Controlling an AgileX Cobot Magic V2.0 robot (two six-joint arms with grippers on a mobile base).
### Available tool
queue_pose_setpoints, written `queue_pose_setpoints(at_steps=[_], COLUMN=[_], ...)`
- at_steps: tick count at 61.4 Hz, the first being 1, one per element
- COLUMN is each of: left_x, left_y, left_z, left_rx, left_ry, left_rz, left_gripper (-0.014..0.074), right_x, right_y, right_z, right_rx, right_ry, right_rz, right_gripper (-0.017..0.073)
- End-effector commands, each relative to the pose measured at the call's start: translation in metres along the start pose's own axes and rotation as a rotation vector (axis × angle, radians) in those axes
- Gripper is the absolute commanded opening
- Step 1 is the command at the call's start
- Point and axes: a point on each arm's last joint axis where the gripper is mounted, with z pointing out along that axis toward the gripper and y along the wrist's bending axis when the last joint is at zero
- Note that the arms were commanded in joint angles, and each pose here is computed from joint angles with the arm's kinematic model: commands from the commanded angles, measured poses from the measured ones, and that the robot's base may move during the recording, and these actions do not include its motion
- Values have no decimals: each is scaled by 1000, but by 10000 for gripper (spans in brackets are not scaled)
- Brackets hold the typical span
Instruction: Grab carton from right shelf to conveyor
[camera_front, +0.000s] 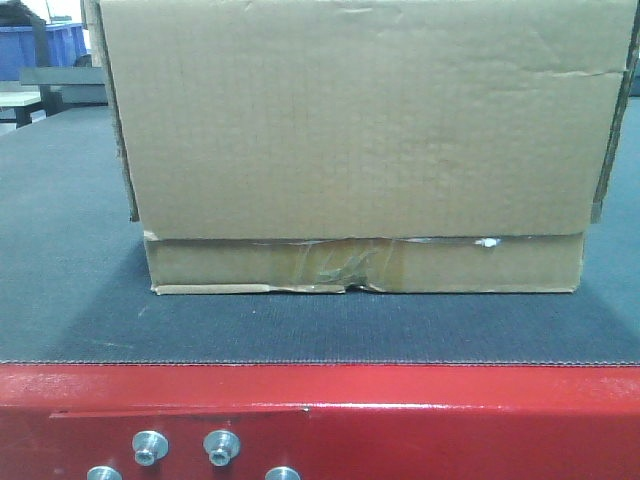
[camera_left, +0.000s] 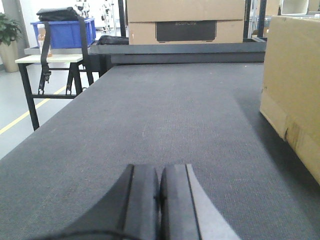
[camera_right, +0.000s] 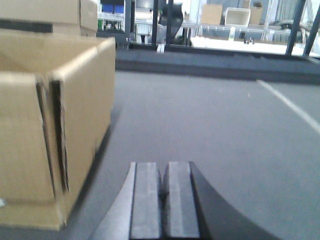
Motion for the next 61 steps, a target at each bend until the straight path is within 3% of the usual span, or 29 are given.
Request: queue_pose_setpoints(at_steps=[1,8,61], left_x=[-2,-2,-2], left_y=[0,0,0], left_z=[-1,-1,-1], left_rx=[-3,-3,-3], left_ry=[-25,-25,-25], left_rz=[0,0,0], left_gripper=[15,15,15], right_x=[15,17,19], right_y=[-1,-2,-2], right_z=[4,6,6], right_rx=[16,30,28], right_ry=[-22,-94,-82], right_rz=[-17,-15,-8], right_gripper=[-64,-64,-64])
